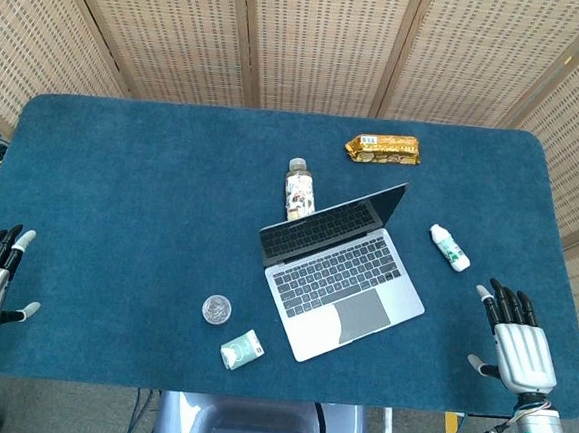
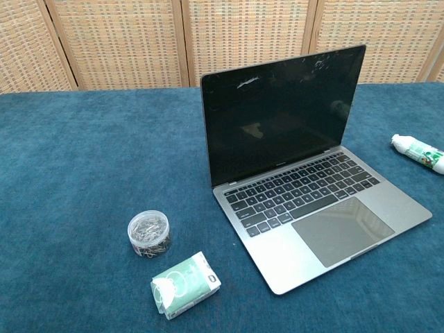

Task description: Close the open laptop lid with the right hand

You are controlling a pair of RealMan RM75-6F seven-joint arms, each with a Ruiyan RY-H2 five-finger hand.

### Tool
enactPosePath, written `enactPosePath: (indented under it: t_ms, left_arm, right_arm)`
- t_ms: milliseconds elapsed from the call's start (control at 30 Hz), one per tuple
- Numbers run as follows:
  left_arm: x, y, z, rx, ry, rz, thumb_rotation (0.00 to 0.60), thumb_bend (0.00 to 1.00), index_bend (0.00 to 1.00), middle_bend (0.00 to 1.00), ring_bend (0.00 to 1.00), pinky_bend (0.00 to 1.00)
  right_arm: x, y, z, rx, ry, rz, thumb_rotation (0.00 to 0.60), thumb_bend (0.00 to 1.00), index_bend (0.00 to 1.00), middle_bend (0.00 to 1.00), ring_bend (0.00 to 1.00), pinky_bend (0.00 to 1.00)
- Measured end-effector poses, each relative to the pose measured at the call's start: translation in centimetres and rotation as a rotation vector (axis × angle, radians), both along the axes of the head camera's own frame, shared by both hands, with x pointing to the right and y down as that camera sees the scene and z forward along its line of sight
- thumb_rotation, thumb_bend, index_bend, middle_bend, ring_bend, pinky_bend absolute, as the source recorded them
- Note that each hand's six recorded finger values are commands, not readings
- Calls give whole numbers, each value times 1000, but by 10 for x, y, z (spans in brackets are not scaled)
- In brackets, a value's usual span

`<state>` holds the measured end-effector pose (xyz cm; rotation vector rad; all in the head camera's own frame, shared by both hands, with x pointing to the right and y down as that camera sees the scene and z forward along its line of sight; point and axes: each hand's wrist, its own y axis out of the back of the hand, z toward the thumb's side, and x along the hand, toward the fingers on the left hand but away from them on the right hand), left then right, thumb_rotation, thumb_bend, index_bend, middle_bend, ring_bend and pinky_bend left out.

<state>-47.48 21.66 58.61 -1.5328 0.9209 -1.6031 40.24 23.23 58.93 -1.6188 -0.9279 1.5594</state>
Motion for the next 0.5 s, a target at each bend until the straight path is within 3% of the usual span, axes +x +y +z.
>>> enactPosePath:
  t_ms: [500]
  left_arm:
    - [2,0,-2,8,6,3,600,96,0,0,0,0]
  right_arm:
    - [-4,2,-1,-1,-11,-17,600,0,38,0,0,0]
